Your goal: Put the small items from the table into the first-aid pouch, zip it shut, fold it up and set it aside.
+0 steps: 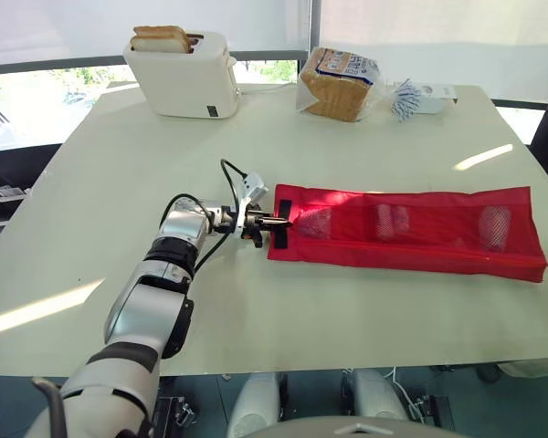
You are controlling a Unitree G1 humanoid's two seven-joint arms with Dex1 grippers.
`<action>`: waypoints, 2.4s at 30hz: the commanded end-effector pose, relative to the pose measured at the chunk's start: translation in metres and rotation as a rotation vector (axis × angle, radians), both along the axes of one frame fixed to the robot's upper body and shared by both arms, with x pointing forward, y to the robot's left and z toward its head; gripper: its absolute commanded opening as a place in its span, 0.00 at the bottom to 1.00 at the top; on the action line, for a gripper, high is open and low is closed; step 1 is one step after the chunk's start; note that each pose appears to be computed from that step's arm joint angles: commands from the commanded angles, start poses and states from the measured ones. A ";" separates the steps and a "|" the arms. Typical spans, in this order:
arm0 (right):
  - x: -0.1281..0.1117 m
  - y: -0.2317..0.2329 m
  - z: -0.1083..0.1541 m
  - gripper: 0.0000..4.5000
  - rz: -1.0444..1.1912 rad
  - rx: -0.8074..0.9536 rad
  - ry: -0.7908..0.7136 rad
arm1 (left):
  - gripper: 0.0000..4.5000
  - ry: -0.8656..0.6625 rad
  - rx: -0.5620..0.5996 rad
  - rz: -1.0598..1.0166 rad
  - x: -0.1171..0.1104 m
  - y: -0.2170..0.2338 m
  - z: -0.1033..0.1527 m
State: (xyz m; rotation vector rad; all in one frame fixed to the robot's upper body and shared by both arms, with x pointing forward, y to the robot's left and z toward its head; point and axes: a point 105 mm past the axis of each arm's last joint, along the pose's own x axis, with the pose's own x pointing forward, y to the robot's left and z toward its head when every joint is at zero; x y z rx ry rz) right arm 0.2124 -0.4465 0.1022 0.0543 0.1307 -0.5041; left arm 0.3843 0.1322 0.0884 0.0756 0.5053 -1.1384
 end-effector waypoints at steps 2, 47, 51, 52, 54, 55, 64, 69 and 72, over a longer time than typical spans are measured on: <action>-0.008 0.004 0.023 0.00 0.052 -0.028 -0.066 | 0.00 0.025 0.104 0.157 0.003 0.048 -0.010; -0.011 0.122 -0.025 1.00 0.662 0.126 0.109 | 0.99 -0.551 -0.044 -0.611 -0.083 0.008 0.138; -0.003 0.125 -0.036 1.00 0.648 0.166 0.131 | 0.99 -0.573 -0.103 -0.740 -0.111 -0.019 0.154; 0.000 0.125 -0.038 1.00 0.638 0.178 0.128 | 0.99 -0.580 -0.111 -0.757 -0.115 -0.024 0.157; 0.008 0.122 -0.042 1.00 0.595 0.207 0.114 | 0.99 -0.588 -0.121 -0.784 -0.122 -0.031 0.160; 0.011 0.120 -0.043 1.00 0.576 0.219 0.110 | 0.99 -0.590 -0.122 -0.793 -0.124 -0.033 0.161; 0.040 0.131 -0.044 1.00 0.572 0.377 0.075 | 0.99 -0.606 -0.139 -0.815 -0.129 -0.042 0.168; 0.053 0.147 -0.038 1.00 0.627 0.501 0.056 | 0.99 -0.609 -0.141 -0.814 -0.130 -0.044 0.168; 0.054 0.155 -0.040 1.00 0.675 0.497 0.093 | 0.99 -0.613 -0.142 -0.809 -0.130 -0.045 0.168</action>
